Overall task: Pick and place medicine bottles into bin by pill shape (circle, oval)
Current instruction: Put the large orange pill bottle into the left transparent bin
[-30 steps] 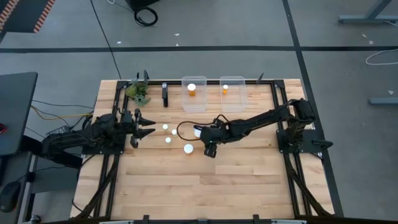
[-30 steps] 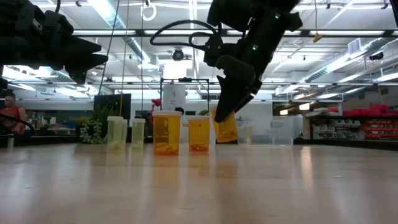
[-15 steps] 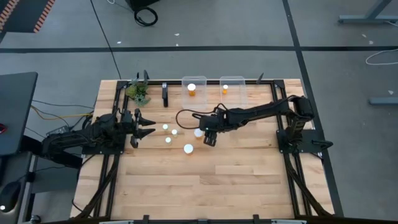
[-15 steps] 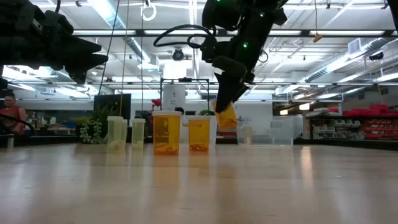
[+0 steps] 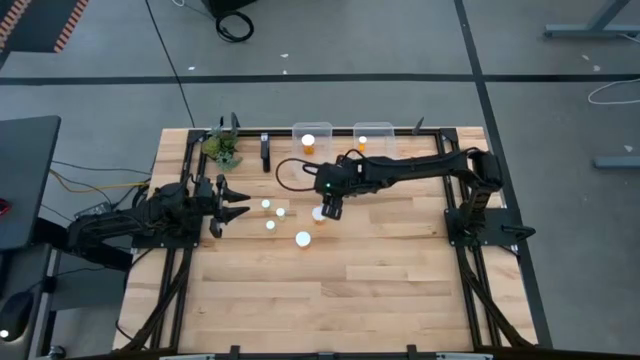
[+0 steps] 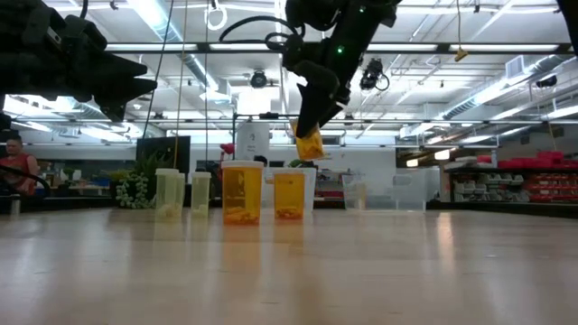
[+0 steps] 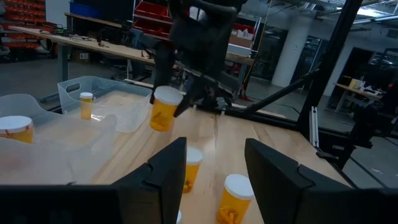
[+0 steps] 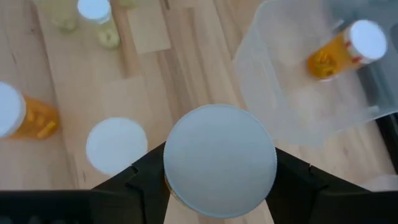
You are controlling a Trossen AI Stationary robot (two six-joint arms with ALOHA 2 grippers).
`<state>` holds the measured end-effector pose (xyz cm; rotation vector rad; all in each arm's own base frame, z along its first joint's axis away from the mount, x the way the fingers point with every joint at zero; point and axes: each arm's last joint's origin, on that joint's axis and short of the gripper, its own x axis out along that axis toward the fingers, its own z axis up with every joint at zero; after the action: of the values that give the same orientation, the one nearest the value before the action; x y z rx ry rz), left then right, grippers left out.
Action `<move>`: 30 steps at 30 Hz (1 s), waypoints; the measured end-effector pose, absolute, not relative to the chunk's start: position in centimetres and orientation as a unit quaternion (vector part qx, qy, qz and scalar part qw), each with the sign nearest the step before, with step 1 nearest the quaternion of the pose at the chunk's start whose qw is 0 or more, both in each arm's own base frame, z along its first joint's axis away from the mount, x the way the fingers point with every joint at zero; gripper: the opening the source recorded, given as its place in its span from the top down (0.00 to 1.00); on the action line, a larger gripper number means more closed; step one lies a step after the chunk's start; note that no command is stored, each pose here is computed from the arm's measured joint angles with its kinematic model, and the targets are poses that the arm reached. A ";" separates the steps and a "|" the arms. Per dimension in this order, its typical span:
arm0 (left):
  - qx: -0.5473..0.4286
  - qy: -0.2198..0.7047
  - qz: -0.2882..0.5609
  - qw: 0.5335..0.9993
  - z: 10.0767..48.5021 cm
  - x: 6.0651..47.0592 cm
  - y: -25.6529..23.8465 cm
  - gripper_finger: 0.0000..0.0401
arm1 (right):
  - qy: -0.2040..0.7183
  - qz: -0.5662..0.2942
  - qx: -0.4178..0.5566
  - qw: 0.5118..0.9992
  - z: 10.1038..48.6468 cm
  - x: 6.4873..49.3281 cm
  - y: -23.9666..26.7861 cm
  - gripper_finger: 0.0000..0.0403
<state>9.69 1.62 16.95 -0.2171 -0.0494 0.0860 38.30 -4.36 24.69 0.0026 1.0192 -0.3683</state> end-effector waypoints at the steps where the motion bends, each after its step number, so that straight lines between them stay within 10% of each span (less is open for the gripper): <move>1: -0.108 -0.025 0.043 0.993 16.9 9.7 1.6 0.57 | 0.485 -0.174 0.001 0.857 24.8 38.3 -4.6 0.45; 30: -0.108 -0.025 0.043 0.993 17.0 9.7 1.6 0.57 | 0.371 -0.160 -0.013 0.915 28.9 39.1 -13.3 0.45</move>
<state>9.69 1.62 16.95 -0.2171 -0.0495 0.0859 39.07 -13.31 28.85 -0.0264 0.7645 -0.3298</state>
